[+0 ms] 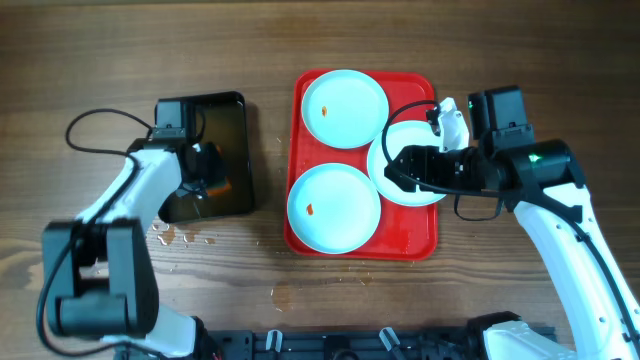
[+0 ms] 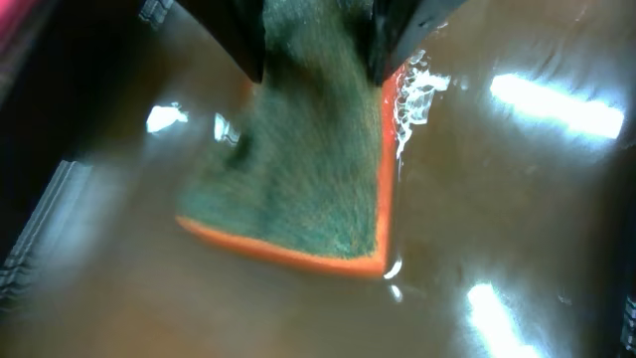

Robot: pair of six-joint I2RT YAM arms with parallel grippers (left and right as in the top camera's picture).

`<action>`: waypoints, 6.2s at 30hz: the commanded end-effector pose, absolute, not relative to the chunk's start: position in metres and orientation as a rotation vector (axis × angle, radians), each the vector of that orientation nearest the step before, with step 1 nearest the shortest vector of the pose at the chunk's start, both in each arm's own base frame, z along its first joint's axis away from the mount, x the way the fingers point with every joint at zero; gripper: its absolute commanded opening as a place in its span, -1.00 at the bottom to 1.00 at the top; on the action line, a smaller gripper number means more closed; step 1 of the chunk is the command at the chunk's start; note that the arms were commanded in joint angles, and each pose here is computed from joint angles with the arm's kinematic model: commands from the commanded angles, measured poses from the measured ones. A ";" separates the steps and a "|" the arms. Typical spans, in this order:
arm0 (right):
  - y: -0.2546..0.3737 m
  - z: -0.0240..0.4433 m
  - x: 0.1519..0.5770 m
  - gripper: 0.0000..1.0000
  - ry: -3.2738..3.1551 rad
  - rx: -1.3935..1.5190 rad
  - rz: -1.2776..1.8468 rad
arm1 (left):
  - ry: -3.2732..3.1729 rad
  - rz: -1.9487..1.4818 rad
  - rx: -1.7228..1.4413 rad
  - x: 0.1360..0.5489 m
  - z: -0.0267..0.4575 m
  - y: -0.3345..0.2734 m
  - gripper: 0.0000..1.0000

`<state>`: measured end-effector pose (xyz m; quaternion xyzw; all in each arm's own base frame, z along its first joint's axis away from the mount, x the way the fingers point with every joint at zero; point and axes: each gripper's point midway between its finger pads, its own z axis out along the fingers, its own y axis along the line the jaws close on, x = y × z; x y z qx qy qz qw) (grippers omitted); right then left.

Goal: Clean dirty plates on tray and stack at the side

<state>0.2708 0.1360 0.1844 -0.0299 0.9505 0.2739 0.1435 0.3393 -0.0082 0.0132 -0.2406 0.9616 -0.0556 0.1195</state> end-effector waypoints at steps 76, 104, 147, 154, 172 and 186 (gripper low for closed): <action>0.141 0.112 0.235 0.56 2.919 -0.091 0.548 | 2.970 -0.167 -0.338 0.330 0.022 -0.018 -0.10; 0.154 0.020 0.251 0.05 3.127 -0.050 0.384 | 2.831 -0.560 -0.442 0.306 0.155 -0.060 -0.92; 0.126 -0.022 0.241 -0.91 3.230 0.383 0.082 | 3.090 -0.023 -0.086 0.296 -0.021 -0.198 -0.92; 0.125 -0.021 0.238 -0.91 3.240 0.393 0.071 | 2.884 0.419 -0.105 0.327 -0.007 -0.139 -0.92; 0.126 0.010 0.239 -0.92 3.198 0.147 0.136 | 2.831 -0.069 -0.433 0.364 0.127 -0.088 -0.92; 0.097 0.128 0.286 -0.91 2.634 -0.176 -0.153 | 2.890 -0.063 -0.681 0.345 0.085 0.002 -0.91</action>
